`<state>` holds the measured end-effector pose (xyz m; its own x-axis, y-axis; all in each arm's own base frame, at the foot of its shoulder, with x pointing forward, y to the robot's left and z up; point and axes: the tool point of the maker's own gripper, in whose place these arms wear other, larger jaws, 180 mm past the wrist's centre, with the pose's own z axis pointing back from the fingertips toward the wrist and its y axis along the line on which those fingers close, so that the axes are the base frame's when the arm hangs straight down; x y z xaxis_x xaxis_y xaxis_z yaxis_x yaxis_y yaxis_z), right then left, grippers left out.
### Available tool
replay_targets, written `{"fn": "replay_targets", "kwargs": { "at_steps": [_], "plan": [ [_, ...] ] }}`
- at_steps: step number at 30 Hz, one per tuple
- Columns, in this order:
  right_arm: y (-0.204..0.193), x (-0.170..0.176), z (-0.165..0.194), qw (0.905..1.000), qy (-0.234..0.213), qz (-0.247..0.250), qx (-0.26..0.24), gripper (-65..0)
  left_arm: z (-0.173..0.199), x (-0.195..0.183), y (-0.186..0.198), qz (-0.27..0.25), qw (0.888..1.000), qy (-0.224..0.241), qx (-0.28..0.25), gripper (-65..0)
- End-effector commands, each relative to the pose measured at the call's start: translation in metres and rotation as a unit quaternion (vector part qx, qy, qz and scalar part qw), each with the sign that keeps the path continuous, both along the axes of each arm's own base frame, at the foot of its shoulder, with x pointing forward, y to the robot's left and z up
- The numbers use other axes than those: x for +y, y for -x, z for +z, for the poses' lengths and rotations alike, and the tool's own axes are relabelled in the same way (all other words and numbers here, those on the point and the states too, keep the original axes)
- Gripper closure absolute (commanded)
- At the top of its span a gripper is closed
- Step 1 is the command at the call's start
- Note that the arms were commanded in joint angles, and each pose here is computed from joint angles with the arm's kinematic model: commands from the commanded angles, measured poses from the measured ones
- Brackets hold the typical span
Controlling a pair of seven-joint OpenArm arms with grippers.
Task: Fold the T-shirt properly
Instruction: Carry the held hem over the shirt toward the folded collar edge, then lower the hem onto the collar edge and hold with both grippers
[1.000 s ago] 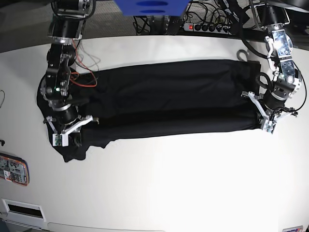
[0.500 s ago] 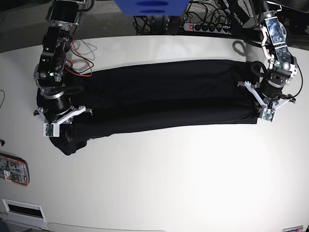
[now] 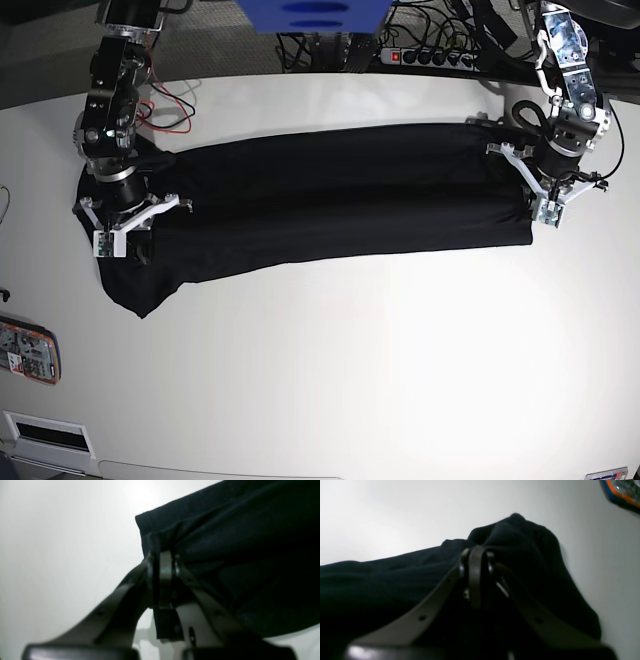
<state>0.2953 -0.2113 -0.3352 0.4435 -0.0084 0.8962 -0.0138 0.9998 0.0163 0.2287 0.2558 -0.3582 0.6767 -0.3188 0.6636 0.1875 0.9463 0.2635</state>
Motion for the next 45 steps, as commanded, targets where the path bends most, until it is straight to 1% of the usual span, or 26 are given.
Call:
{"fn": "replay_targets", "kwargs": {
  "at_steps": [1,11,12,14,16,18,20,22,24,27,29,33,37,39,45],
  "plan": [
    [-0.004,-0.006,0.014,0.9996,0.009,-0.005,-0.025,0.0,0.007,0.008,-0.002,0.005,1.000,-0.014,-0.010,0.0],
    [0.005,-0.003,0.003,0.9999,0.003,-0.007,-0.009,0.0,-0.004,0.004,0.010,0.012,1.000,-0.006,0.010,0.0],
    [0.005,-0.003,0.003,0.9999,0.002,-0.007,-0.009,-2.2,-0.007,0.004,0.012,0.014,1.000,-0.005,0.016,0.0],
    [0.005,-0.003,0.003,0.9999,0.002,-0.008,-0.009,-10.8,-0.012,0.007,0.018,0.020,0.999,-0.009,0.036,0.0],
    [0.005,-0.003,0.003,0.9999,0.002,-0.008,-0.009,-18.0,-0.015,0.009,0.022,0.024,0.998,-0.012,0.053,0.0],
    [0.005,-0.003,0.003,0.9999,0.002,-0.008,-0.009,-23.1,-0.016,0.010,0.022,0.025,0.998,-0.013,0.055,-0.2],
    [0.005,-0.003,0.004,0.9999,0.003,-0.008,-0.010,-27.4,-0.015,0.008,0.021,0.023,0.998,-0.012,0.053,-5.9],
    [0.005,-0.003,0.004,0.9999,0.003,-0.008,-0.010,-30.0,-0.016,0.008,0.022,0.022,0.998,-0.012,0.055,-10.5],
    [0.006,-0.003,0.003,0.9999,0.003,-0.008,-0.009,-31.0,-0.016,0.008,0.023,0.022,0.998,-0.012,0.055,-14.2],
    [0.006,-0.003,0.004,0.9999,0.003,-0.008,-0.010,-31.3,-0.016,0.008,0.023,0.022,0.998,-0.012,0.055,-17.3],
    [0.005,-0.003,0.005,0.9999,0.003,-0.008,-0.011,-31.3,-0.016,0.009,0.023,0.024,0.998,-0.013,0.055,-18.3],
    [0.005,-0.003,0.006,0.9999,0.004,-0.008,-0.013,-31.3,-0.015,0.011,0.023,0.025,0.998,-0.019,0.055,-18.3],
    [0.005,-0.004,0.007,0.9999,0.004,-0.008,-0.013,-31.3,-0.017,0.024,0.028,0.029,0.995,-0.068,0.072,-18.3],
    [0.006,-0.013,0.009,0.9996,0.008,-0.020,-0.015,-31.3,-0.018,0.030,0.031,0.029,0.992,-0.092,0.081,-18.3],
    [0.007,-0.018,0.009,0.9995,0.010,-0.026,-0.016,-31.3,-0.014,0.033,0.030,0.031,0.990,-0.111,0.080,-18.3]
  ]
}}
